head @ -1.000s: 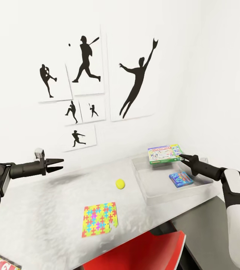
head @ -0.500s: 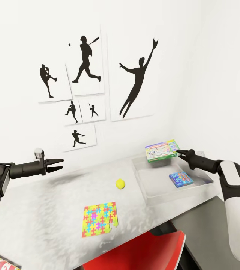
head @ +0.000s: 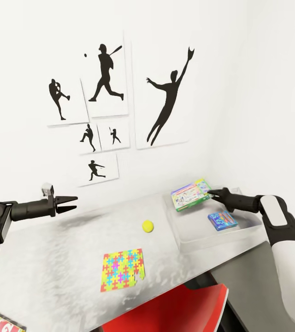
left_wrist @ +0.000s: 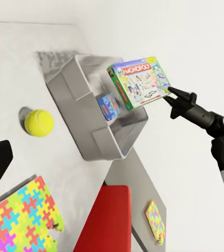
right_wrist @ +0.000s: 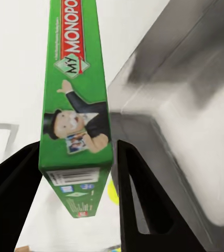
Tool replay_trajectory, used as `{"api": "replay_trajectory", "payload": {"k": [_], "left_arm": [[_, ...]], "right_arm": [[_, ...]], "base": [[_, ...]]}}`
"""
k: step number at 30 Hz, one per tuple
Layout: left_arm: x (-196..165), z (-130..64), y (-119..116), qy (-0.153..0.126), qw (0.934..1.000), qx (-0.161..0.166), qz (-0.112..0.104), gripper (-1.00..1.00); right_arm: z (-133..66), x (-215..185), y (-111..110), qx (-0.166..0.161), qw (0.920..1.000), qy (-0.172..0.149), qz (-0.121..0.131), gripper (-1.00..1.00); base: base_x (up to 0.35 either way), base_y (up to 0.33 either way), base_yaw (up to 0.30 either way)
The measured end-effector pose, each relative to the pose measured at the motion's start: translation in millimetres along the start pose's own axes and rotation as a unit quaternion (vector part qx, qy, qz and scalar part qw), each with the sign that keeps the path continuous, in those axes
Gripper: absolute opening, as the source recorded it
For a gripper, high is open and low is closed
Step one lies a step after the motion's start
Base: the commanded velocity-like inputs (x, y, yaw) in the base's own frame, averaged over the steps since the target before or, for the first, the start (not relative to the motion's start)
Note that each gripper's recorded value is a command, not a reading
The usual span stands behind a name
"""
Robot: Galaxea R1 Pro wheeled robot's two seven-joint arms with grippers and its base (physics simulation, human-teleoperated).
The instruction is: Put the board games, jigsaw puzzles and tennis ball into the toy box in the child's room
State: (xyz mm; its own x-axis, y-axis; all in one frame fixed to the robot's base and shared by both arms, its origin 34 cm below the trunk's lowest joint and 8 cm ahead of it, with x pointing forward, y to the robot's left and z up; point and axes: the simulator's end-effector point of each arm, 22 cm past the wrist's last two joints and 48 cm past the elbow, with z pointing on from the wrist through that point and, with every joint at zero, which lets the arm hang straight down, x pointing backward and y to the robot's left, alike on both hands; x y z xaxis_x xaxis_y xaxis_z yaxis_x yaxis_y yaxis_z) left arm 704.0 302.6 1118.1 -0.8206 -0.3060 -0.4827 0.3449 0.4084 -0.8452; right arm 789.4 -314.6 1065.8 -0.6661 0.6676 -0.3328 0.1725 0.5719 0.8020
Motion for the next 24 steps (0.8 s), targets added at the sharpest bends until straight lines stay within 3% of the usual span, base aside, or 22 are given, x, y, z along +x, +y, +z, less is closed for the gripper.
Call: {"api": "replay_trajectory", "payload": {"k": [24], "left_arm": [[0.6,-0.4,0.8,0.000,1.0000,0.000,-0.001,1.00]], "right_arm": [[17.8,23.2,-21.2,0.041,0.9982,0.043,0.002,-1.00]], "base": [[0.000,0.000,0.000]]}}
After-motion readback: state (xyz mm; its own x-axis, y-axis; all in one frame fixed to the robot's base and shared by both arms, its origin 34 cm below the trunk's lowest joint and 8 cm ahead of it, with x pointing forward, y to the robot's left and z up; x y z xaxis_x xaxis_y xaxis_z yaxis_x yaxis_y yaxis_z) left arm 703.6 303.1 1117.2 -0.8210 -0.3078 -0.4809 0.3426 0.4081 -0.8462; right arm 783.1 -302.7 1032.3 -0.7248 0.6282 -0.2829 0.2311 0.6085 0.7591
